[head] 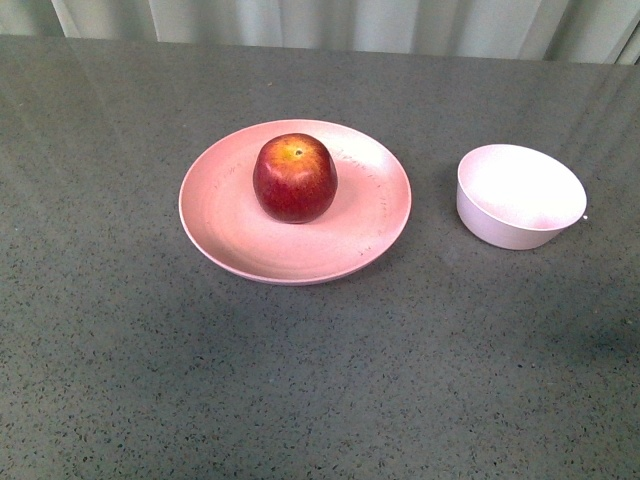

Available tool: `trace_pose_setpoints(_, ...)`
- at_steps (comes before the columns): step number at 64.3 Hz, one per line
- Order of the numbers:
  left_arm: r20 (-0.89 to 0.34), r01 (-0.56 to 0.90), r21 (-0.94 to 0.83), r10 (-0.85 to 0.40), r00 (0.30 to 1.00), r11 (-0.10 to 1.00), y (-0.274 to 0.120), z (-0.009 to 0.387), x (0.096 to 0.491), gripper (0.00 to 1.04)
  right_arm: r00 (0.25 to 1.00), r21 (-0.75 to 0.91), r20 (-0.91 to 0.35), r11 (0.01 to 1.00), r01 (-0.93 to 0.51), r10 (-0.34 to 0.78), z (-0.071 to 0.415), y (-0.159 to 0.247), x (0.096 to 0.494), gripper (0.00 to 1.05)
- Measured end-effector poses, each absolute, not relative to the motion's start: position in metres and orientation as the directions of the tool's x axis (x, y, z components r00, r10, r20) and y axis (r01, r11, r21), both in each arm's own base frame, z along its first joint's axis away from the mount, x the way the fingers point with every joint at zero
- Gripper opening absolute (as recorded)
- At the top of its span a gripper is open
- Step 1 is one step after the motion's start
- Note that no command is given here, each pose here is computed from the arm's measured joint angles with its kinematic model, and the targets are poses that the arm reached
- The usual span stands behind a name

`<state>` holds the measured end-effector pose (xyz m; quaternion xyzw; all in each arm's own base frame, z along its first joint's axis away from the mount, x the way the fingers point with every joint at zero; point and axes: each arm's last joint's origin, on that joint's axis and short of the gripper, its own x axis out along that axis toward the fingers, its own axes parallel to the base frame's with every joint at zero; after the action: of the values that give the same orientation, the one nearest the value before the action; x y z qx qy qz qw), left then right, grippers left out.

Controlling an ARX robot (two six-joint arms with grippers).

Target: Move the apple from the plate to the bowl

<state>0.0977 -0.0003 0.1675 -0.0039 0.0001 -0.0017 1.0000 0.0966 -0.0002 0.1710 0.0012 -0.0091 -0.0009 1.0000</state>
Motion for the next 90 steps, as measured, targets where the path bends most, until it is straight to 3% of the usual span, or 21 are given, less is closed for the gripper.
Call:
trace_pose_setpoints(9,0.000,0.003,-0.008,-0.003,1.000,1.000,0.000,0.167,0.098,0.96,1.000,0.002,0.018,1.000,0.002,-0.002,0.171,0.000,0.097,0.94)
trace_pose_setpoints(11,0.000,0.003,-0.008,-0.003,1.000,1.000,0.000,0.167,0.098,0.96,1.000,0.003,0.018,1.000,0.002,-0.002,0.171,0.000,0.097,0.97)
trace_pose_setpoints(14,-0.024,0.025,-0.001,-0.025,0.999,1.000,0.000,0.167,0.098,0.96,1.000,0.003,0.018,1.000,0.002,-0.002,0.171,0.000,0.097,0.95)
trace_pose_setpoints(16,-0.130,0.118,0.014,-0.115,0.985,0.993,0.000,0.167,0.098,0.96,1.000,0.003,0.019,1.000,0.003,-0.003,0.171,0.000,0.097,0.95)
trace_pose_setpoints(20,-0.425,0.352,-0.083,-0.353,0.833,0.932,-0.003,0.171,0.103,0.96,1.000,0.003,0.019,1.000,-0.002,0.002,0.171,0.000,0.097,0.96)
trace_pose_setpoints(24,-0.479,0.458,-0.157,-0.473,0.739,0.875,-0.008,0.172,0.117,0.96,1.000,0.003,0.019,1.000,-0.002,0.002,0.171,0.000,0.097,0.96)
trace_pose_setpoints(46,-0.414,0.578,-0.106,-0.565,0.714,0.809,-0.050,0.190,0.201,0.96,1.000,0.003,0.019,1.000,0.001,-0.001,0.171,0.000,0.097,0.96)
trace_pose_setpoints(62,-0.433,0.613,-0.123,-0.598,0.674,0.781,-0.091,0.182,0.254,0.96,1.000,0.003,0.019,1.000,0.001,-0.001,0.171,0.000,0.097,0.96)
trace_pose_setpoints(90,-0.492,0.642,-0.121,-0.608,0.624,0.757,-0.149,0.145,0.300,0.96,1.000,0.003,0.019,1.000,0.001,-0.001,0.171,0.000,0.097,0.96)
